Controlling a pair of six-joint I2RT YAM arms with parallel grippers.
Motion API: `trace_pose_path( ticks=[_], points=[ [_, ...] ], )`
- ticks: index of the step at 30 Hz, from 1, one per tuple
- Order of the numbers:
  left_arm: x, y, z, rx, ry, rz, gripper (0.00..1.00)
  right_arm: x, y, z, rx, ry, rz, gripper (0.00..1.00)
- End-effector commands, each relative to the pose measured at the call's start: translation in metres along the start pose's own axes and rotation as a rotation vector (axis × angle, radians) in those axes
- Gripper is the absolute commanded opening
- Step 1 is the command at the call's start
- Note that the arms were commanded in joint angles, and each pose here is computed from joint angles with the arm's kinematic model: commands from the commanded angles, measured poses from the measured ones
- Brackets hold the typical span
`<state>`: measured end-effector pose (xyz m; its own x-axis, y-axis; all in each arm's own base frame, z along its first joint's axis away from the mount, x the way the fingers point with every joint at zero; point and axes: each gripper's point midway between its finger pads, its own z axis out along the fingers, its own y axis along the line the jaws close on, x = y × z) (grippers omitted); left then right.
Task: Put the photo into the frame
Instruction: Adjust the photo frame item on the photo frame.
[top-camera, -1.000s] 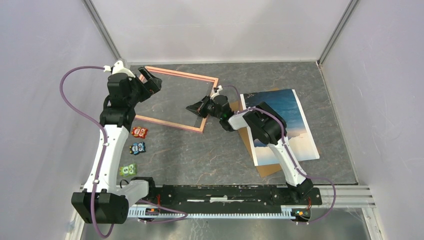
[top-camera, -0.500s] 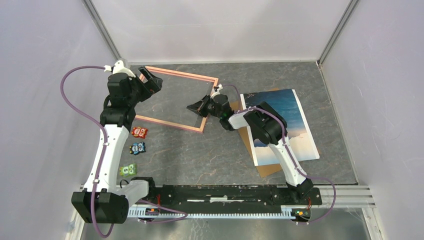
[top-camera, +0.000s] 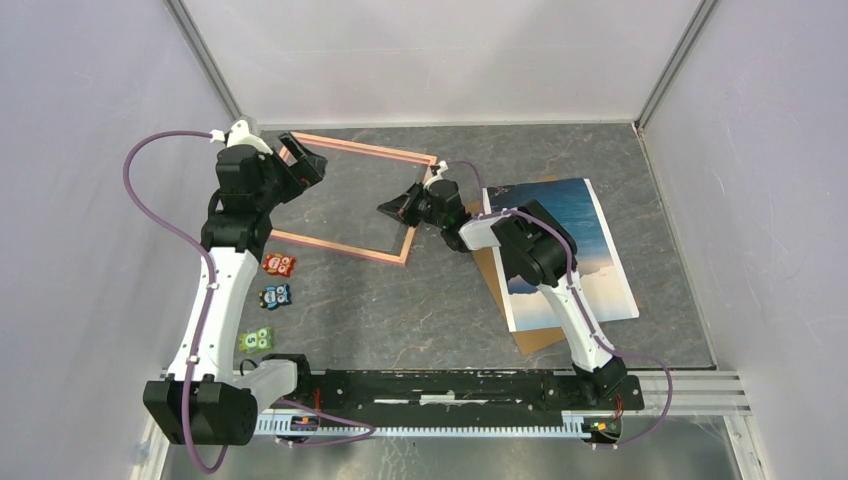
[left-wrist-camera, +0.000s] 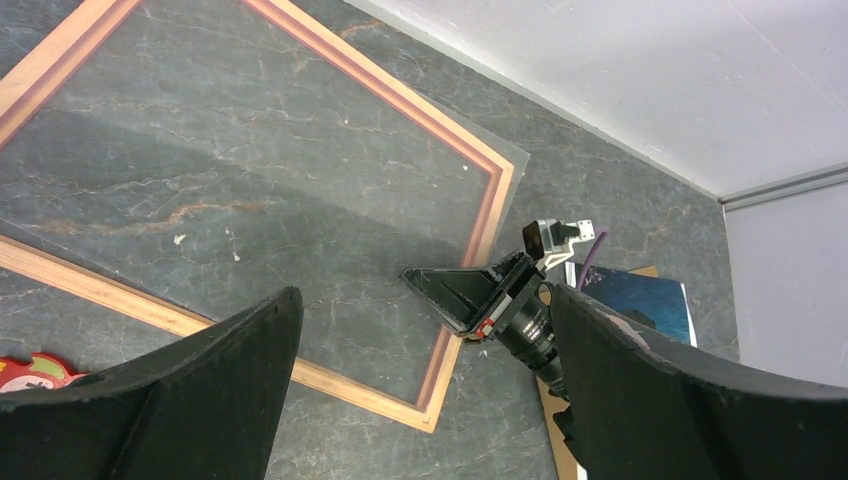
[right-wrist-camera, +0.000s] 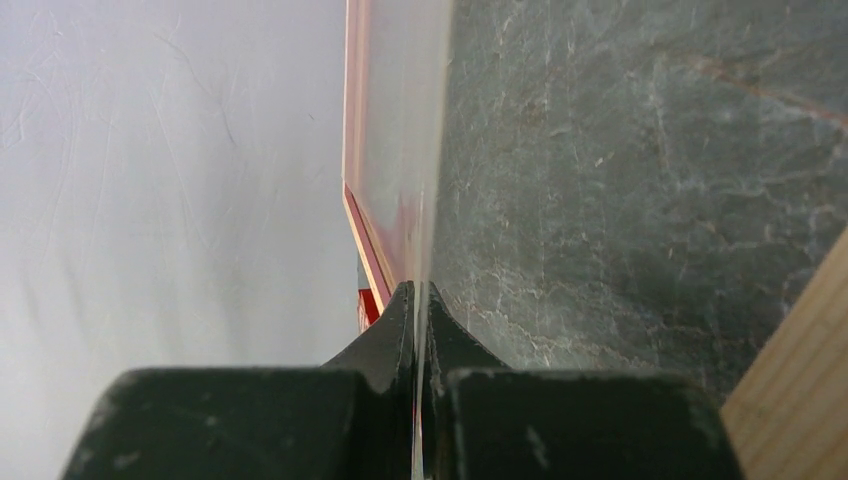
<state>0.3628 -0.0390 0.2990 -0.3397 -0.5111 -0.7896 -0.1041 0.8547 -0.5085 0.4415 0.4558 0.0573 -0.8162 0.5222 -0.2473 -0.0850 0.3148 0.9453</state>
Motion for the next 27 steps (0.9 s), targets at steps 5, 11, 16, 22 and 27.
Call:
trace_pose_path(
  ticks=[5,11,16,22,27],
  points=[
    [-0.0046,-0.0086,0.0018,0.032,-0.018,-0.043,1.0,-0.005,0.0251,0.0089,-0.073,0.033,-0.045,0.0],
    [-0.0036,-0.0091,0.0023,0.035,-0.014,-0.046,1.0,-0.0018,0.0253,0.0112,-0.079,0.068,-0.047,0.0],
    [-0.0037,-0.0087,0.0025,0.033,-0.014,-0.047,1.0,-0.0018,0.0265,0.0091,-0.077,0.083,-0.056,0.0],
    [-0.0015,-0.0088,0.0047,0.037,-0.007,-0.051,1.0,-0.006,0.0222,0.0075,-0.067,0.089,-0.056,0.0],
    [-0.0005,-0.0082,0.0056,0.036,-0.003,-0.051,1.0,-0.0073,0.0209,0.0049,-0.065,0.095,-0.058,0.0]
  ],
)
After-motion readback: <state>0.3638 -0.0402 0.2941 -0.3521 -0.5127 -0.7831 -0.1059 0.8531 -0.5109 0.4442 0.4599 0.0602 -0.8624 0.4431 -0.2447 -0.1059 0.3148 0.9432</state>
